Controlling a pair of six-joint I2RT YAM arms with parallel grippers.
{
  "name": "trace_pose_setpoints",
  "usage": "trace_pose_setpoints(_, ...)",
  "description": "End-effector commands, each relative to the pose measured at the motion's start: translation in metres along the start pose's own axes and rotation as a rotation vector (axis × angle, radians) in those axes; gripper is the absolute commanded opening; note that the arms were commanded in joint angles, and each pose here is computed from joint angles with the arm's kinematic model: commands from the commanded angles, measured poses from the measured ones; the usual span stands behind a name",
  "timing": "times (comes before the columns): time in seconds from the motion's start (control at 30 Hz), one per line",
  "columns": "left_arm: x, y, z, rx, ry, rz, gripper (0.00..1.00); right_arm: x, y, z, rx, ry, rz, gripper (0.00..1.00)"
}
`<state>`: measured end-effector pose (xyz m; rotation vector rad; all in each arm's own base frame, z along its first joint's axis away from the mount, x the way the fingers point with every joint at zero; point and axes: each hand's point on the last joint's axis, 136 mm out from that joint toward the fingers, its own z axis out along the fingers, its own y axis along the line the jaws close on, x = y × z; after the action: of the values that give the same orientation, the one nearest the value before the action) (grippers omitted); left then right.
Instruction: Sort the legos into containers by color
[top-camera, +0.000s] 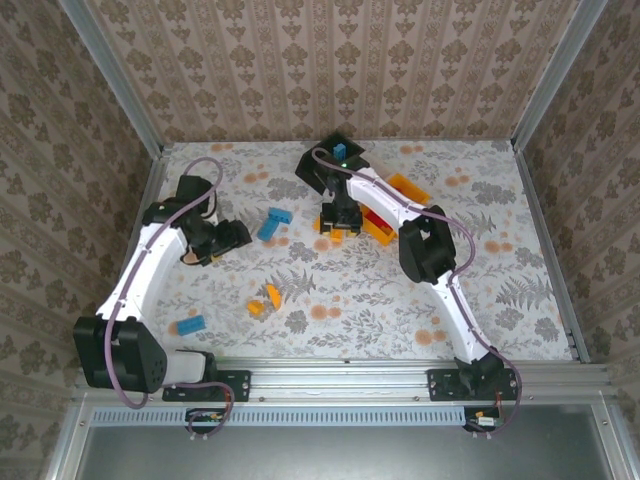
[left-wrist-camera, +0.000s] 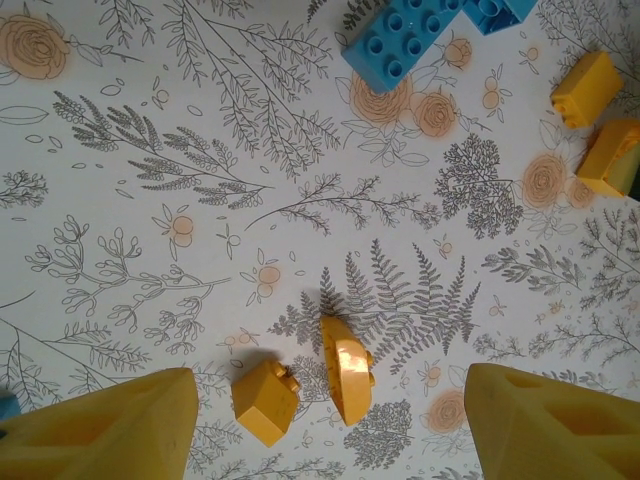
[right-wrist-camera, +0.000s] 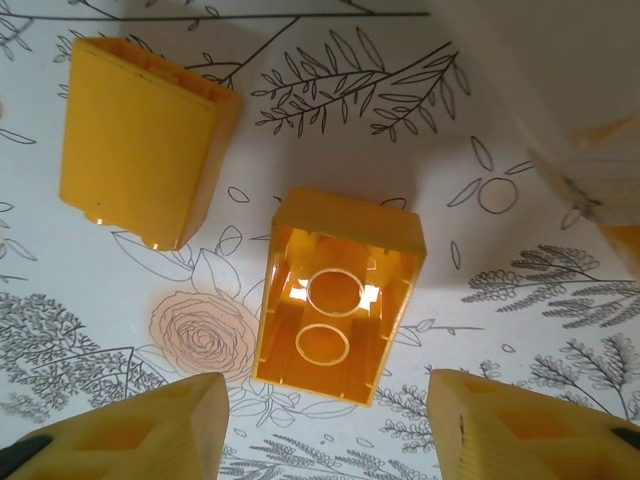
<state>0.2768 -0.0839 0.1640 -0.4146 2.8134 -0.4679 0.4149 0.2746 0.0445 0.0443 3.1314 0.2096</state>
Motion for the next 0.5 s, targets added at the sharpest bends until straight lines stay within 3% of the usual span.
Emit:
trace_pose_setpoints(0.0,0.004,0.003,-0.005,0.020,-0.003,0.010,0.72,0.007,-0.010,0.006,0.059,0.039,0.005,0.52)
trace_pose_setpoints(0.27,0.004,0.006,-0.003,0.044,-0.004,-0.021,0.72,0.006,-0.013,0.004,0.077,0.027,0.005,0.36)
trace_pose_setpoints(0.47,-0.002,0.003,0.000,0.057,-0.004,-0.028,0.72,0.000,-0.004,-0.037,0.028,-0.052,-0.001,0.31)
